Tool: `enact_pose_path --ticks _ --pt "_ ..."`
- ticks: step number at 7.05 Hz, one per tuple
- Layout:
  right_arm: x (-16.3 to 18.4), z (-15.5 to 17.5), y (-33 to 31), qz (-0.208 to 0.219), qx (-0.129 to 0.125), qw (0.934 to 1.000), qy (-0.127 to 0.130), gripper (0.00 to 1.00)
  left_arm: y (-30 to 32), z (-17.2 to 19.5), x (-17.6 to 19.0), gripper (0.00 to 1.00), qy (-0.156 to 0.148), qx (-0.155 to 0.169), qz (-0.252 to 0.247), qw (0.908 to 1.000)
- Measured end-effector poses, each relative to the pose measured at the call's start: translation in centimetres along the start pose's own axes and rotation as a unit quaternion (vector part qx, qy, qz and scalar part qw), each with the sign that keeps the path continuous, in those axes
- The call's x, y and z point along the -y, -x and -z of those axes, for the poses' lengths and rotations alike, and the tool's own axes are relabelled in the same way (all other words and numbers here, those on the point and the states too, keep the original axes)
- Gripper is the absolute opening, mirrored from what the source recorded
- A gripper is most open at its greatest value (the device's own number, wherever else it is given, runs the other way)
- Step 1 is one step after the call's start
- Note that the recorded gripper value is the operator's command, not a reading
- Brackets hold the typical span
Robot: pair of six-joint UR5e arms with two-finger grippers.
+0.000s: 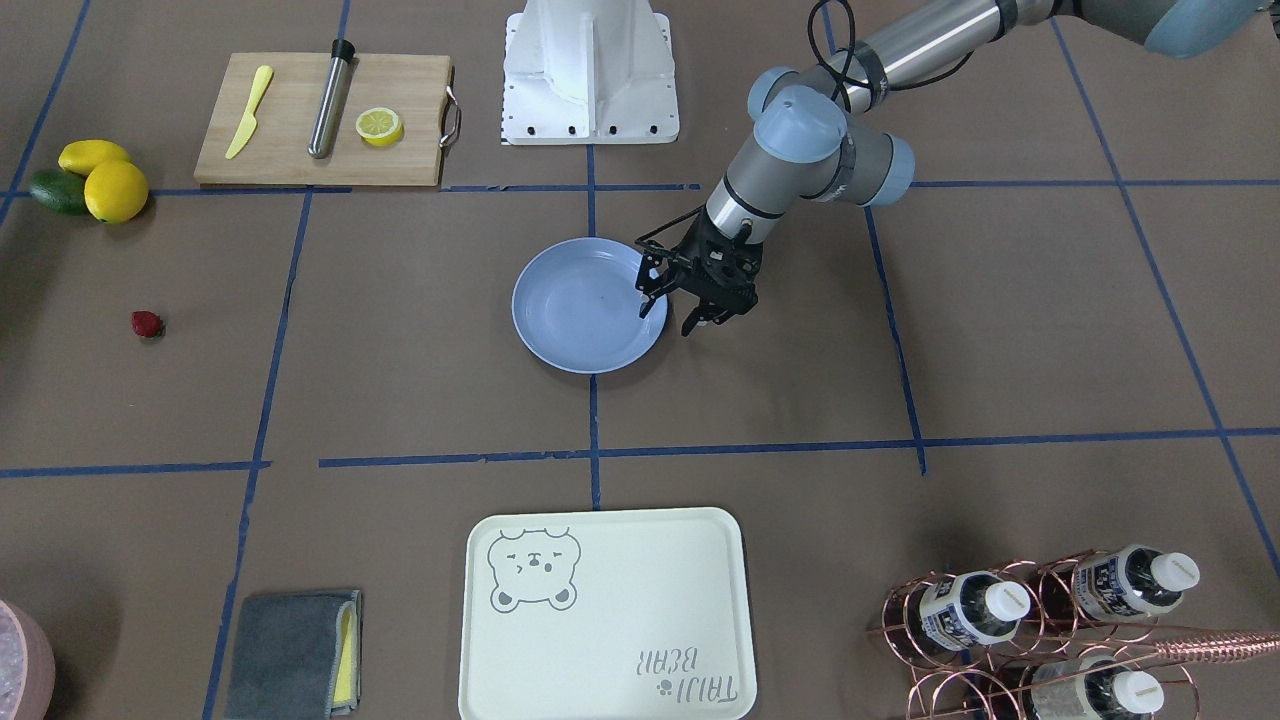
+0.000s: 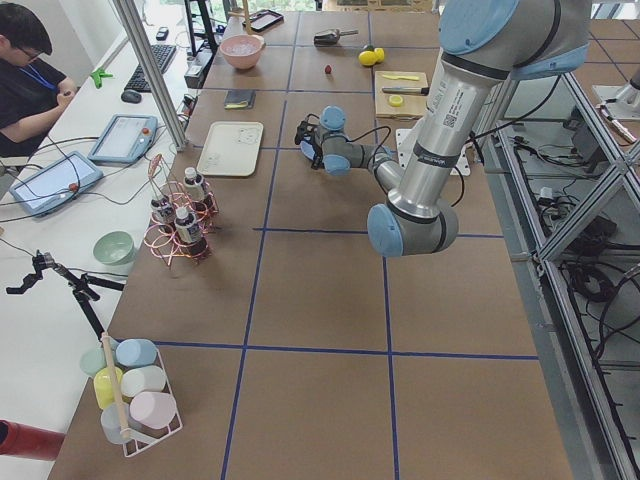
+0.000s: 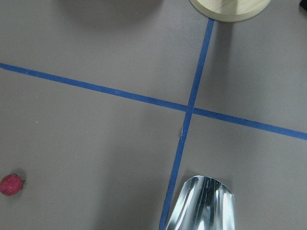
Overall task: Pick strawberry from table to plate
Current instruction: 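Release the plate and withdraw the left arm out of view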
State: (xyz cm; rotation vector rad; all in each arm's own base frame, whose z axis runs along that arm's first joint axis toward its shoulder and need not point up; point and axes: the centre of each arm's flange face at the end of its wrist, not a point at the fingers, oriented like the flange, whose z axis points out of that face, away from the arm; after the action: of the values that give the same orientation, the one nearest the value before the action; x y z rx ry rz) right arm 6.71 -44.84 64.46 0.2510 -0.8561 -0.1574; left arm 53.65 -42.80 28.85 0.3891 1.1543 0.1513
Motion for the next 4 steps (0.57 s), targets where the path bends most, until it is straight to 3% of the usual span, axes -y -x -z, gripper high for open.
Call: enact_pose_path --ticks 2,4 --pt "2.4 1.7 1.8 0.024 -0.001 0.9995 -0.02 1.0 5.9 6.2 4.8 1.0 0.003 0.027 -0.051 0.9983" --pt "4.0 2.9 3.8 0.048 -0.001 0.9981 -0.038 1.0 15.7 16.0 10.8 1.0 0.019 0.092 -0.13 0.987"
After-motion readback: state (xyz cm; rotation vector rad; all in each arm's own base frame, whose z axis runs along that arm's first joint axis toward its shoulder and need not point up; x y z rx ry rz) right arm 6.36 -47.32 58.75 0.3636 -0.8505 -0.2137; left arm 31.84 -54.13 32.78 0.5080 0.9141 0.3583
